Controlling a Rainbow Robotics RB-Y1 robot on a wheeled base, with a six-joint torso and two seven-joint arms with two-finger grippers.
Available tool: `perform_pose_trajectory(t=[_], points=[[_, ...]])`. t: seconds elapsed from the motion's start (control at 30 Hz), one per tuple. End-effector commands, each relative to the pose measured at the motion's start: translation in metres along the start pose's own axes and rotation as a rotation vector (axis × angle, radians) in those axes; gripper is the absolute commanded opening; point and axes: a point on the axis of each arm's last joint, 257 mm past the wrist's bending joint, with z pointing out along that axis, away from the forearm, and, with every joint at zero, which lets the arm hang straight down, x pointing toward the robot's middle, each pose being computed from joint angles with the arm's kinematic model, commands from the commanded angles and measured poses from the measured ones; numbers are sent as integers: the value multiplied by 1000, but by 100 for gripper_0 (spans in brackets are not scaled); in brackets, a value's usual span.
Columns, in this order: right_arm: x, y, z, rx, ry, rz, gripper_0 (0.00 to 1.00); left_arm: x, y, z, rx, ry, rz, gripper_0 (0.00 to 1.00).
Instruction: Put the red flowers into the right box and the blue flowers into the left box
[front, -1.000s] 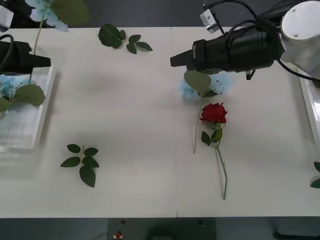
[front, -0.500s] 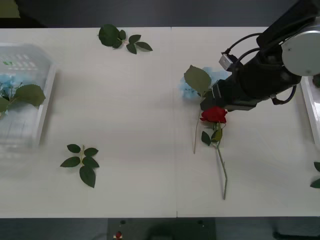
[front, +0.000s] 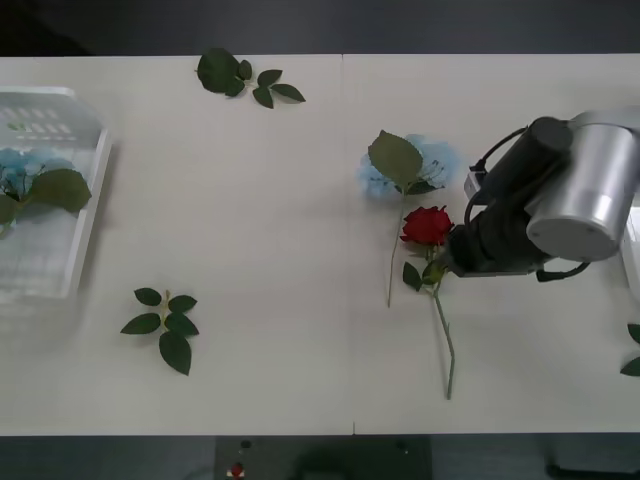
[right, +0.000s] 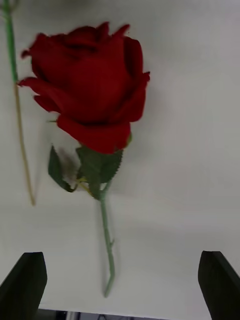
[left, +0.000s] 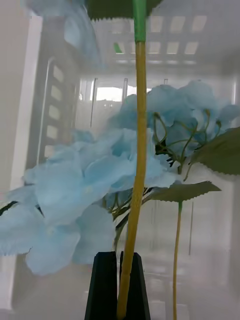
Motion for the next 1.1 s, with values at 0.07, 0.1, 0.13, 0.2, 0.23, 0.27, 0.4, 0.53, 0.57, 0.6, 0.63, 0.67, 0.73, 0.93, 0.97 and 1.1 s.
perform_pose_trajectory(t=[0.07, 0.1, 0.13, 0.2, 0.23, 0.27, 0.4, 0.53, 0.57, 0.6, 0.63, 0.67, 0.73, 0.93, 0.97, 1.1], points=[[-16, 19, 5, -19, -49, 43, 88, -14, 13, -9, -45, -27, 64, 0], [-17, 19, 9, -14, -51, 43, 88, -13, 13, -8, -47, -24, 62, 0], [-16, 20, 12, -13, -52, 42, 88, -11, 14, -7, -49, -18, 58, 0], [-17, 19, 21, 0, -60, 40, 88, -7, 14, -4, -48, -8, 55, 3], [-17, 19, 26, 8, -67, 38, 88, -5, 14, -1, -47, -3, 54, 8], [-18, 19, 29, 11, -70, 34, 88, -4, 13, 0, -46, -1, 55, 15], [-18, 21, 38, 22, -71, 30, 88, -3, 11, 1, -38, -2, 47, 59], [-19, 19, 50, 40, -76, 29, 88, -2, 8, 0, -24, 3, 42, 80], [-19, 19, 54, 45, -76, 27, 88, 1, 4, -1, -7, 16, 34, 85], [-20, 18, 56, 50, -75, 27, 88, 2, 1, -3, 10, 22, 28, 90], [-21, 18, 58, 53, -76, 29, 88, 3, -4, -5, 37, 28, 18, 95], [-21, 17, 60, 58, -76, 28, 88, 5, -10, -9, 70, 40, 7, 100], [-22, 18, 65, 65, -75, 23, 88, 6, -22, -15, 125, 57, -4, 100], [-21, 16, 79, 69, -84, -1, 88, 3, -80, -50, 380, 92, -21, 100], [-21, 16, 80, 69, -85, -3, 88, 1, -87, -53, 404, 92, -19, 100], [-17, 12, 86, 82, -80, -10, 88, -10, -136, -68, 570, 84, 19, 100]])
